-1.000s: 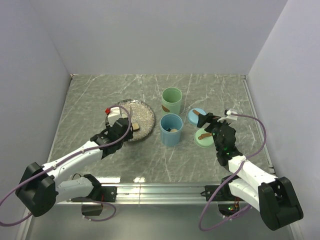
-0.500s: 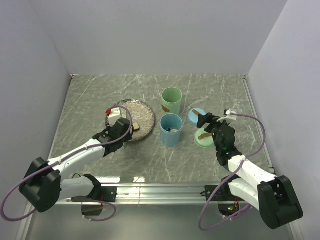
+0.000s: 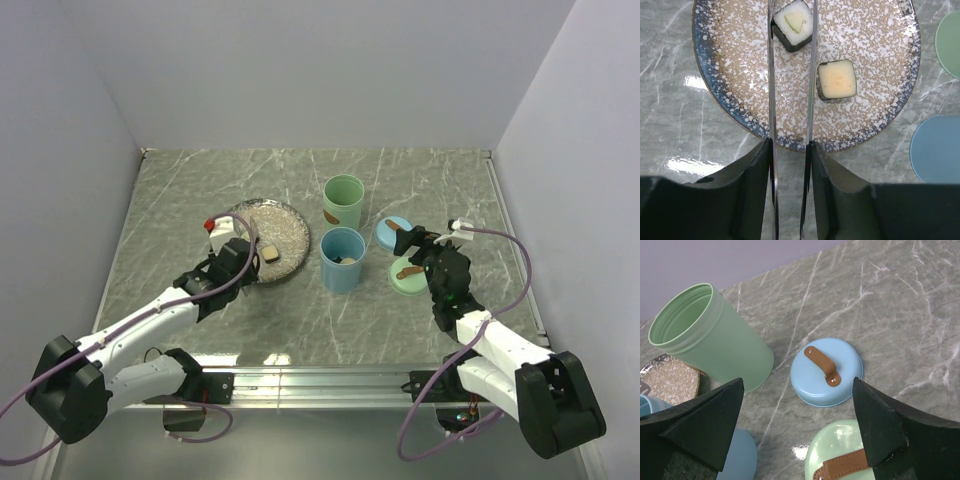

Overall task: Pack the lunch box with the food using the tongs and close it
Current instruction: Pick up the food using the clamp, then place the food into the lunch box, then pick up the food using the clamp

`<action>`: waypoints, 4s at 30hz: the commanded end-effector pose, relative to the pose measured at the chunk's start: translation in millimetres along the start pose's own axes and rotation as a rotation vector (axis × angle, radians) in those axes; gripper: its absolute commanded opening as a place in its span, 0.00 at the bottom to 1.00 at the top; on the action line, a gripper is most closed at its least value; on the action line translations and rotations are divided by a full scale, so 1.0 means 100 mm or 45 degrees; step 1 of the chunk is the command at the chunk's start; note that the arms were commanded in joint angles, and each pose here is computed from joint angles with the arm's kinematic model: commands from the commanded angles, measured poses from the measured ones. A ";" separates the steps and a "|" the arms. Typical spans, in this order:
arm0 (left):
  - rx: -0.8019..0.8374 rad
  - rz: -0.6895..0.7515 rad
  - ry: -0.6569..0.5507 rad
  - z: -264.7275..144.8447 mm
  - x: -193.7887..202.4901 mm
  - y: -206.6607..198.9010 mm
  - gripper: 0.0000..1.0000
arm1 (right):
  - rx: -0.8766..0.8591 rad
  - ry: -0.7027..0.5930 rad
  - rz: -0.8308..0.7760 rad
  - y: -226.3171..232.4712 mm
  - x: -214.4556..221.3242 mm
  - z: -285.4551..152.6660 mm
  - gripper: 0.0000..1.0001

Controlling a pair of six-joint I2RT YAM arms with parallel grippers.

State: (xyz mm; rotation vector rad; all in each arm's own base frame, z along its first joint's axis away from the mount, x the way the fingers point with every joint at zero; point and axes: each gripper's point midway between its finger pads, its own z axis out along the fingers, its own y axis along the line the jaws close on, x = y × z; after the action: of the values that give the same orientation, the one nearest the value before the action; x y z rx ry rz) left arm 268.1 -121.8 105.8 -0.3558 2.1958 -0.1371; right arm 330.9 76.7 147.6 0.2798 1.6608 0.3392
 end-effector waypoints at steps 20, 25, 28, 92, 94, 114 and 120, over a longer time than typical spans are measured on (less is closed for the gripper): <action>0.195 -0.082 -0.155 -0.35 -0.54 -0.28 0.23 | -0.033 -0.083 0.027 0.12 -0.23 0.02 0.95; 0.283 -0.078 -0.192 -0.44 -0.70 -0.46 0.22 | -0.033 -0.082 0.024 0.12 -0.23 0.04 0.96; 0.328 -0.069 -0.209 -0.48 -0.80 -0.58 0.22 | -0.026 -0.072 0.021 0.11 -0.20 0.06 0.96; 0.769 0.266 -0.301 -0.57 -1.29 -2.43 0.46 | -0.016 -0.044 0.004 0.12 -0.14 0.21 0.95; 0.765 0.268 -0.302 -0.57 -1.29 -2.42 0.47 | -0.016 -0.045 0.004 0.12 -0.14 0.20 0.95; 0.551 0.095 -0.402 -0.87 -1.31 -1.71 0.47 | -0.023 -0.047 0.003 0.14 -0.14 0.20 0.95; 0.287 -0.011 -0.340 -0.72 -0.84 -0.96 0.46 | -0.025 -0.056 0.006 0.13 -0.16 0.19 0.96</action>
State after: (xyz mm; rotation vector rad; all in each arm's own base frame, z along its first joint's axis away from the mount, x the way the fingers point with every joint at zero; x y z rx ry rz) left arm 288.2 -222.1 257.5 -0.0860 1.8715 -0.4183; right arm 343.1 80.7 136.8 0.2776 1.6979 0.3264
